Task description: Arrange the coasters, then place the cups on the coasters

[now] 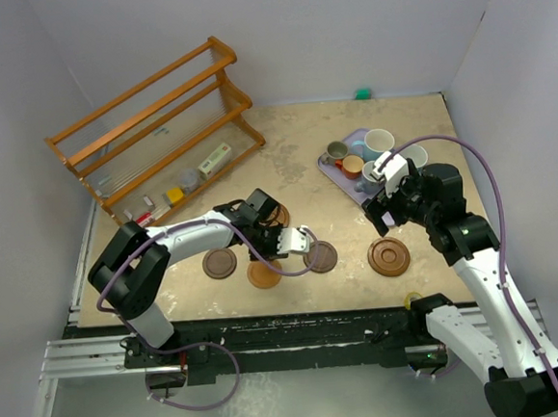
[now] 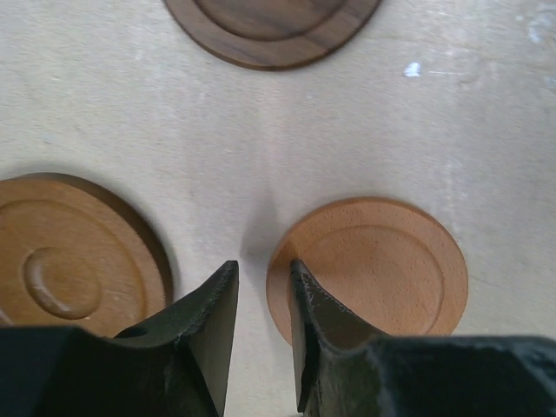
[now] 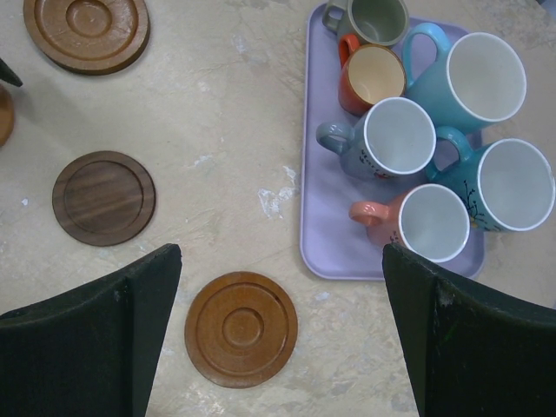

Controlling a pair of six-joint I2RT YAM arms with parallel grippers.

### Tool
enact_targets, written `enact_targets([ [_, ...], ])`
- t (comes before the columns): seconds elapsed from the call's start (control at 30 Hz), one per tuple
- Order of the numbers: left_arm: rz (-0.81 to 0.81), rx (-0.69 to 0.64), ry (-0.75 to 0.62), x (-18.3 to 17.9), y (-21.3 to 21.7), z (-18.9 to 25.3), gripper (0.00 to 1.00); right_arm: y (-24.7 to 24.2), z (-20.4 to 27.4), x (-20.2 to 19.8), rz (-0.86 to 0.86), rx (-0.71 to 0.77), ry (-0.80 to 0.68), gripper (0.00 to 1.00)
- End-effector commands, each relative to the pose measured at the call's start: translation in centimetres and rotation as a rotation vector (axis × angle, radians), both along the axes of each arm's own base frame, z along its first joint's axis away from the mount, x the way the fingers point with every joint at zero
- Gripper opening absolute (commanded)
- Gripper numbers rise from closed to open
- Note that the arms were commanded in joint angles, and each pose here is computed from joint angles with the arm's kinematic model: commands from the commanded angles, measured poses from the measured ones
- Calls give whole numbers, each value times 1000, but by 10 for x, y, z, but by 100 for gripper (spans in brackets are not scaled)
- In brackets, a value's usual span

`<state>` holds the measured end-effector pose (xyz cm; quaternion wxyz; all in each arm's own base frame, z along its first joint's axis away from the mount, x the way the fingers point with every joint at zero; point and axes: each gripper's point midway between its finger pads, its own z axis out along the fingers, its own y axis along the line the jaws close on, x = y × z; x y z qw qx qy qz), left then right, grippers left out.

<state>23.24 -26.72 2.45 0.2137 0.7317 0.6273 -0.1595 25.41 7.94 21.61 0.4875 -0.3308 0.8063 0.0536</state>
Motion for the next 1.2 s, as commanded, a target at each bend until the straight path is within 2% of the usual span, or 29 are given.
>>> enact_targets([
  [0.0,43,-2,-135,35,-9,1,26,-2,6,3,1,-7,-36,100],
  [0.23,57,49,-171,46,5,0,25,-1,7,2,2,-6,-39,100],
  [0.37,51,60,-138,44,11,2,25,-1,7,2,4,-5,-38,100],
  [0.7,73,-107,-70,38,-14,40,39,-1,6,3,1,-6,-35,100],
  [0.8,126,-160,-52,50,-12,52,42,-1,7,3,0,-6,-35,100],
  [0.97,308,-186,5,89,8,58,47,-2,10,1,1,-6,-49,100],
  [1.17,445,-121,85,119,28,40,49,-2,10,1,5,-7,-49,100],
])
